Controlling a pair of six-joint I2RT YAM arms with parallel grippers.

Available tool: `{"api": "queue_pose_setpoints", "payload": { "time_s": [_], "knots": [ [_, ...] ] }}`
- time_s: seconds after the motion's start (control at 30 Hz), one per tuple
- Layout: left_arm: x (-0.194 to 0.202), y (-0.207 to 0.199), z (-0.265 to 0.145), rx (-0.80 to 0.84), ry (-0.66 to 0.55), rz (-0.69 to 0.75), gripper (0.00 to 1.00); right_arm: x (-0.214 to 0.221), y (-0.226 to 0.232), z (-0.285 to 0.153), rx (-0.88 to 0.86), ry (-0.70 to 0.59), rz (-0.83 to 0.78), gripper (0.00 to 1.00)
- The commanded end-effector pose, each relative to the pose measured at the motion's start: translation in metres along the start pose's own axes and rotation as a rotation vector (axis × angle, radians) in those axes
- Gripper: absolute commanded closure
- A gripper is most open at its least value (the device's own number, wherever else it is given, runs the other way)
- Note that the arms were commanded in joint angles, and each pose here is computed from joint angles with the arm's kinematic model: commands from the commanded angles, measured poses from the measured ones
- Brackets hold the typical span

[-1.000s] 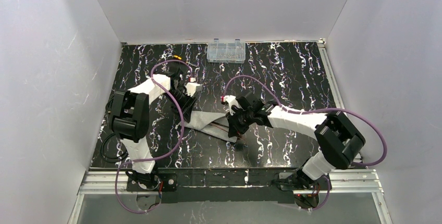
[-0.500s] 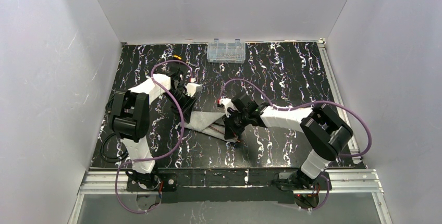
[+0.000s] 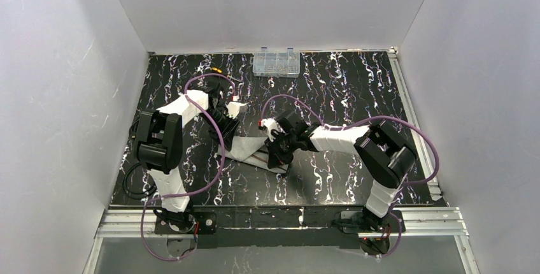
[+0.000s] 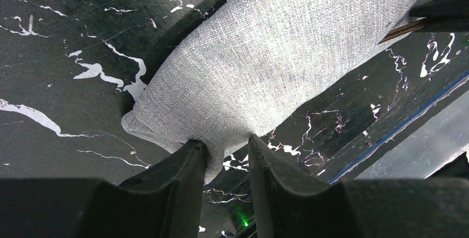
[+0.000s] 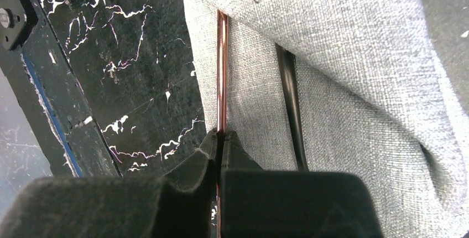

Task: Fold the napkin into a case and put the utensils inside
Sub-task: Insert the knife into the folded napkin, then reset both arms

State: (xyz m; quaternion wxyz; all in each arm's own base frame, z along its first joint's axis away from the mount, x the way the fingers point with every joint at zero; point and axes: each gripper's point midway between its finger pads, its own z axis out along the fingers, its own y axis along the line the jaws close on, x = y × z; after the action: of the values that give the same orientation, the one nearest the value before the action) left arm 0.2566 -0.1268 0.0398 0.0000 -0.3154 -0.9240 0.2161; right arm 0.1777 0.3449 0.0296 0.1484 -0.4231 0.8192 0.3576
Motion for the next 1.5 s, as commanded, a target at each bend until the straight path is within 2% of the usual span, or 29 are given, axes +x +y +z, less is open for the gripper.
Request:
{"api": "queue_pose_setpoints", "payload": {
  "time_s": [0.0,0.37,0.5,0.67,0.73,0.9,1.03,1.07,1.1,1.13,1.23,1.3,1.37,1.47],
  "knots": [
    [-0.001,-0.010,-0.004,0.037,-0.002,0.022,0.69,-0.021,0.010,0.000,-0.042,-0.030,-0.097,0.99],
    [0.001,-0.013,-0.004,0.052,0.004,0.020,0.70,-0.035,0.010,0.004,-0.055,-0.036,-0.147,0.98],
    [0.002,-0.015,-0.006,0.056,0.001,0.027,0.70,-0.030,0.004,0.011,-0.048,-0.021,-0.131,0.83],
    [0.000,-0.014,-0.008,0.049,-0.002,0.021,0.67,-0.042,0.003,0.003,-0.009,-0.055,-0.151,0.58],
    [-0.002,-0.014,-0.011,0.041,-0.002,0.020,0.58,-0.046,0.007,-0.006,-0.003,-0.064,-0.154,0.51],
    [-0.005,-0.016,-0.027,0.004,-0.018,0.029,0.37,-0.046,0.014,-0.031,0.037,-0.042,-0.159,0.40],
    [-0.009,-0.018,-0.049,-0.029,-0.037,0.031,0.27,-0.032,0.017,-0.048,0.058,0.009,-0.152,0.31],
    [-0.010,-0.019,-0.056,-0.036,-0.050,0.030,0.07,-0.031,0.017,-0.054,0.067,0.019,-0.152,0.26],
    [-0.014,-0.019,-0.065,-0.049,-0.073,0.036,0.02,-0.032,0.019,-0.061,0.079,0.017,-0.158,0.11],
    [-0.015,-0.019,-0.072,-0.061,-0.086,0.037,0.02,-0.034,0.020,-0.068,0.091,0.008,-0.164,0.03],
    [-0.020,-0.017,-0.092,-0.109,-0.137,0.056,0.02,-0.053,0.010,-0.094,0.191,-0.069,-0.178,0.01],
    [-0.026,-0.012,-0.101,-0.151,-0.173,0.070,0.02,-0.077,-0.015,-0.119,0.333,-0.182,-0.149,0.01],
    [-0.031,-0.004,-0.101,-0.199,-0.219,0.079,0.02,-0.095,-0.054,-0.152,0.518,-0.315,-0.073,0.01],
    [-0.051,0.014,-0.098,-0.254,-0.378,0.099,0.02,-0.096,-0.121,-0.212,0.870,-0.507,0.074,0.01]
  ]
}}
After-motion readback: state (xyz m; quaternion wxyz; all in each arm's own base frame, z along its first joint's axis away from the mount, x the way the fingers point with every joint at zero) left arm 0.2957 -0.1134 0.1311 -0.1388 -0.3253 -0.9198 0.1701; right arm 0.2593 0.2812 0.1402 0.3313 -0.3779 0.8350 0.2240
